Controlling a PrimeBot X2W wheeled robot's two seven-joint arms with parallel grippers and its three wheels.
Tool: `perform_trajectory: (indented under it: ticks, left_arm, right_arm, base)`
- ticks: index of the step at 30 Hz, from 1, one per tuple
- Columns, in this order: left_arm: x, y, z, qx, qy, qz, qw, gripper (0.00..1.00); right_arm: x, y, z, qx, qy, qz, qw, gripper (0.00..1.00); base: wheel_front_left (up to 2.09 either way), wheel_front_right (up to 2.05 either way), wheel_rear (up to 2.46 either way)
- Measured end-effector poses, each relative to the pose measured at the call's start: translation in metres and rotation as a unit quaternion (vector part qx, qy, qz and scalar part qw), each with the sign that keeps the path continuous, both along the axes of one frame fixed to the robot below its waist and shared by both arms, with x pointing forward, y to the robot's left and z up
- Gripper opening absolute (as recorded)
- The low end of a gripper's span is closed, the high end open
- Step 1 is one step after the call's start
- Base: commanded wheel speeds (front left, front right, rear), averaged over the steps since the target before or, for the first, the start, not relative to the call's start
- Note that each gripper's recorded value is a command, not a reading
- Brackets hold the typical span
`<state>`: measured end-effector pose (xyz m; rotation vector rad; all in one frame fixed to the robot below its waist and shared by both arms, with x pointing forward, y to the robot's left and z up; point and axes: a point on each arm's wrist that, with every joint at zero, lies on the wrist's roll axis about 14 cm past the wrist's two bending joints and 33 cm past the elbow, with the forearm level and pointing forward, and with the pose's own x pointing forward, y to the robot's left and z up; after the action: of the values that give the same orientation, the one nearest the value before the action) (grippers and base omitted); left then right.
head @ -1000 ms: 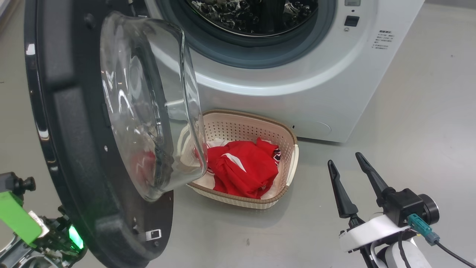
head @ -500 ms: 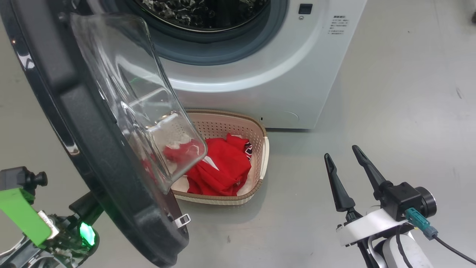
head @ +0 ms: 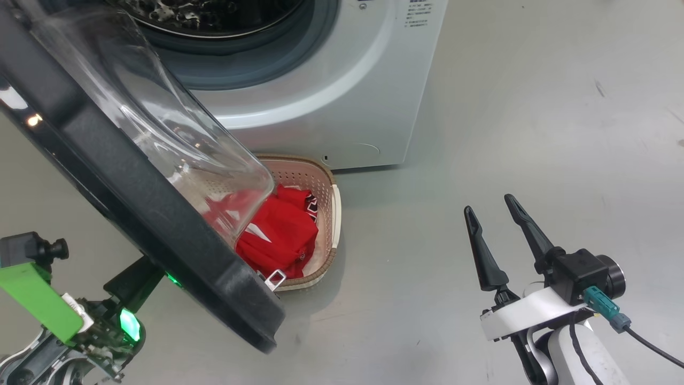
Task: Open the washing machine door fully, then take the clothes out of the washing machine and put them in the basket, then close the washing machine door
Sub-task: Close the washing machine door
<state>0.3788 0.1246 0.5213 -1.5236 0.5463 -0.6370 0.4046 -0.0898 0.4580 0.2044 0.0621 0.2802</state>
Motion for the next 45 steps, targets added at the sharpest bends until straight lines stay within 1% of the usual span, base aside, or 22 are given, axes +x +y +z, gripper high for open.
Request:
perform_trajectory:
  ticks: [3,8,19,24,30,39,45]
  left_arm:
    - [0.008,-0.008,-0.003,-0.007,0.003,-0.004,1.0,0.0]
    - [0.021,-0.022,-0.006,0.0,-0.002,-0.013,1.0,0.0]
    - [0.042,-0.052,-0.006,-0.024,-0.005,-0.022,0.999,0.0]
    - [0.052,-0.059,-0.003,-0.023,-0.013,-0.008,1.0,0.0]
    - [0.062,-0.064,-0.002,-0.038,-0.009,0.017,0.999,0.0]
    - [0.077,-0.074,-0.005,-0.019,-0.009,0.045,0.999,0.0]
    - [0.087,-0.086,-0.007,-0.011,-0.007,0.052,0.999,0.0]
  right_arm:
    - [-0.001,-0.007,-0.001,0.001,0.003,-0.011,1.0,1.0]
    - [-0.002,-0.018,-0.003,0.004,0.007,-0.027,1.0,1.0]
    - [-0.002,-0.035,-0.002,0.009,0.009,-0.056,0.998,1.0]
    - [-0.002,-0.037,-0.003,0.011,0.011,-0.062,0.998,1.0]
    - [-0.004,-0.036,-0.001,0.012,0.011,-0.061,0.998,1.0]
    - [-0.011,-0.039,0.002,0.013,0.009,-0.065,0.998,1.0]
    - [-0.014,-0.044,0.004,0.011,0.008,-0.072,0.997,1.0]
  base:
    - [0.0,0.0,0.0]
    - [0.0,0.0,0.0]
    - [0.0,0.0,0.0]
    - [0.0,0.0,0.0]
    - [0.0,0.0,0.0]
    - [0.0,0.0,0.0]
    - [0.0,0.0,0.0]
